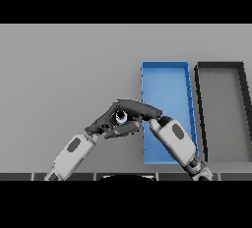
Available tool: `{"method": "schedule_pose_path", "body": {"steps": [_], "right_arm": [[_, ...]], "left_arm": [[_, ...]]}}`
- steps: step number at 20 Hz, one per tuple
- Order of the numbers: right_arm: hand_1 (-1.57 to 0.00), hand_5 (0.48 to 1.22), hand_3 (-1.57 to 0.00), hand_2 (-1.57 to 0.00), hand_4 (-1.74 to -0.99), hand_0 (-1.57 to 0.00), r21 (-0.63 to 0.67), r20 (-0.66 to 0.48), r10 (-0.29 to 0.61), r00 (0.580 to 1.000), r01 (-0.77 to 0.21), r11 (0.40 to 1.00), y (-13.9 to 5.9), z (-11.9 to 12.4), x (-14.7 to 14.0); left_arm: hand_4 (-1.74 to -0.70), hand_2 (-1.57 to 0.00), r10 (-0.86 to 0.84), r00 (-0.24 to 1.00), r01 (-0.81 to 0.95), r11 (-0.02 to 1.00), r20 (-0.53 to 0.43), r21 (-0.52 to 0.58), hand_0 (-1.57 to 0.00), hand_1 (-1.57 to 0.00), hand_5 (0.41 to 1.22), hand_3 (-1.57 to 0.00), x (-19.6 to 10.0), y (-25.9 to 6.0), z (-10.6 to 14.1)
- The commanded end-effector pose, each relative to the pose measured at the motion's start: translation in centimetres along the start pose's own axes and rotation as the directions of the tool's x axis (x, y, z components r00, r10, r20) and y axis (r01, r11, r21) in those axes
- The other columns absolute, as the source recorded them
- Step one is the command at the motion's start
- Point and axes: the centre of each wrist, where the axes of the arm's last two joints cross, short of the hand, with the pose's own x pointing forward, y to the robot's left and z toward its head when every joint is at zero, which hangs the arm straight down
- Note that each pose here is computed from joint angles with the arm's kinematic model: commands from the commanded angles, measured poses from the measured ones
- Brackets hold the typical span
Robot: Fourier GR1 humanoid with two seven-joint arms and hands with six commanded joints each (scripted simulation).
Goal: Pick up the blue pipe and place it into the blue bin.
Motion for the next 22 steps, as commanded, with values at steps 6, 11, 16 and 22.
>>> {"method": "schedule_pose_path", "body": {"steps": [6, 11, 16, 22], "right_arm": [[-1.52, 1.152, -1.51, -1.52, -1.473, -1.52, 0.004, 0.027, 0.028, 0.999, -0.028, 1.0, 0.6, 0.3, -0.2], [-1.56, 1.198, -1.55, -1.56, -1.481, -1.56, 0.013, 0.051, 0.028, 0.998, -0.029, 0.999, 0.8, 0.2, 0.1], [-1.57, 1.214, -1.56, -1.57, -1.484, -1.57, 0.005, 0.041, 0.012, 0.999, -0.012, 1.0, 1.1, 0.1, 0.3], [-1.57, 1.219, -1.57, -1.57, -1.485, -1.57, -0.011, 0.067, 0.009, 0.998, -0.009, 1.0, 1.3, 0.2, 0.3]], "left_arm": [[-1.73, -1.52, -0.074, 0.997, 0.073, 0.997, -0.038, -0.025, -1.5, -1.36, 1.219, -0.51, 0.1, 0.6, -0.6], [-1.25, -0.65, -0.114, 0.992, 0.107, 0.989, -0.055, -0.105, -0.78, -0.64, 1.22, -0.27, 0.3, 1.4, -0.2], [-0.95, -0.21, -0.183, 0.982, 0.176, 0.978, -0.051, -0.116, -0.26, -0.21, 0.964, -0.09, -0.1, 1.3, -0.3], [-0.83, -0.06, -0.188, 0.978, 0.181, 0.98, -0.087, -0.078, -0.07, -0.05, 0.689, -0.02, -0.1, 1.6, -0.1]]}}
